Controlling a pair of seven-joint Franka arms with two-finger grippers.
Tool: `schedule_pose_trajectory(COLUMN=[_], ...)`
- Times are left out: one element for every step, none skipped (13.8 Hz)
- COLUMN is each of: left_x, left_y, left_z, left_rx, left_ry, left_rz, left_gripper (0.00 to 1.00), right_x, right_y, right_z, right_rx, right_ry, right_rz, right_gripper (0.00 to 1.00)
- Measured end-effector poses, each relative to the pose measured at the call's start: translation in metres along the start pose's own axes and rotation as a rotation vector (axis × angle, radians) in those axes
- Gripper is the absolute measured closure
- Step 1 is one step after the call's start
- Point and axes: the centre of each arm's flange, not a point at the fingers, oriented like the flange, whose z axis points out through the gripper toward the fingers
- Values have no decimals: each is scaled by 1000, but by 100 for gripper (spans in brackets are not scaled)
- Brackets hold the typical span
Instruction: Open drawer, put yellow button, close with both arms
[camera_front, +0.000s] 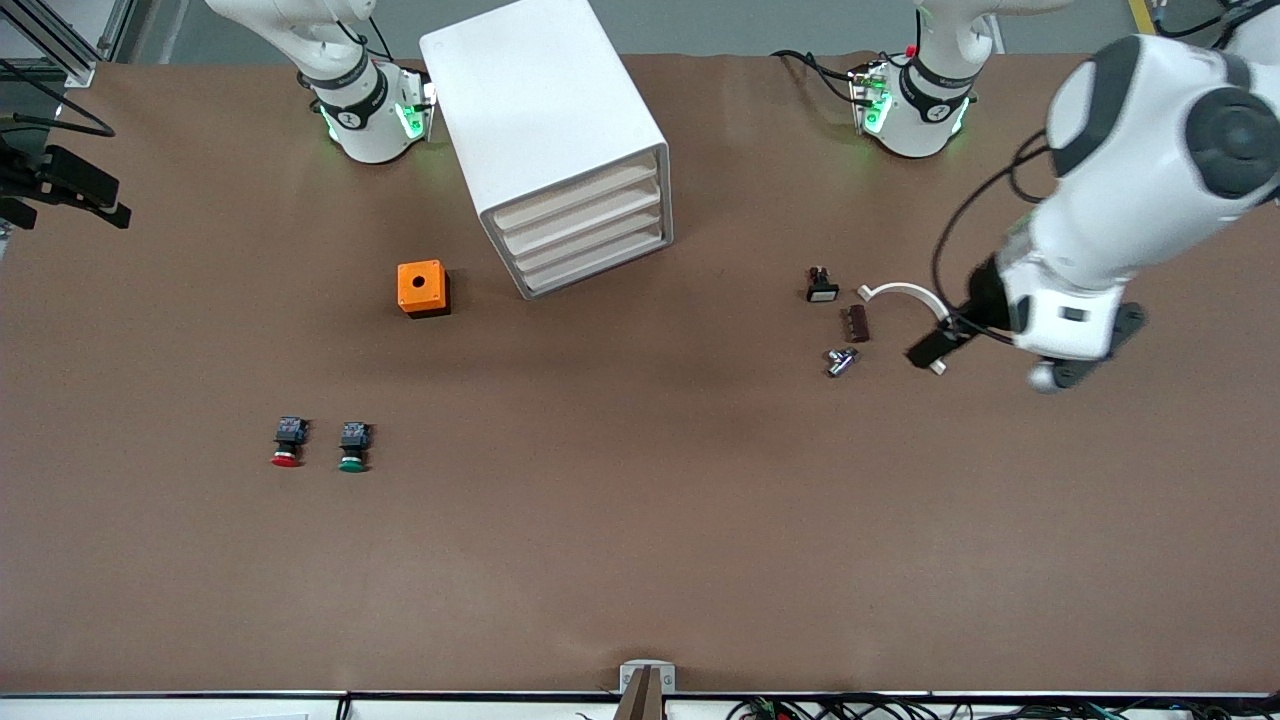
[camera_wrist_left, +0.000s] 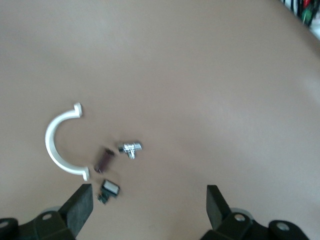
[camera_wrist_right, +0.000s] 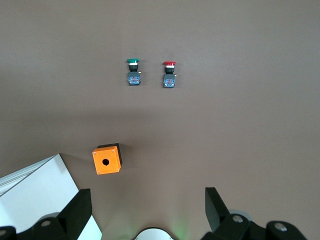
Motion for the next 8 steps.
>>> schedule_pose_trajectory(left_x=[19,34,45,51,53,50,44,36], left_y=[-19,-39,-62,-82,-101,-117,-127,-133], left_z=[-9,-21,-36,-53,-70,-87,-100,-110], left_rx=[9,26,44,55,62,71,81,92], left_ry=[13,24,34,37,40,42,39,33], left_rz=[0,7,21,42,74,110,146,184], left_gripper=[0,0,0,0,0,0,0,0], right_x=[0,0,0,0,0,0,0,0], right_y=[0,0,0,0,0,0,0,0], right_z=[0,0,0,0,0,0,0,0], right_rx=[0,0,0,0,0,0,0,0], right_ry=[0,0,0,0,0,0,0,0], right_rz=[0,0,0,0,0,0,0,0], right_gripper=[0,0,0,0,0,0,0,0])
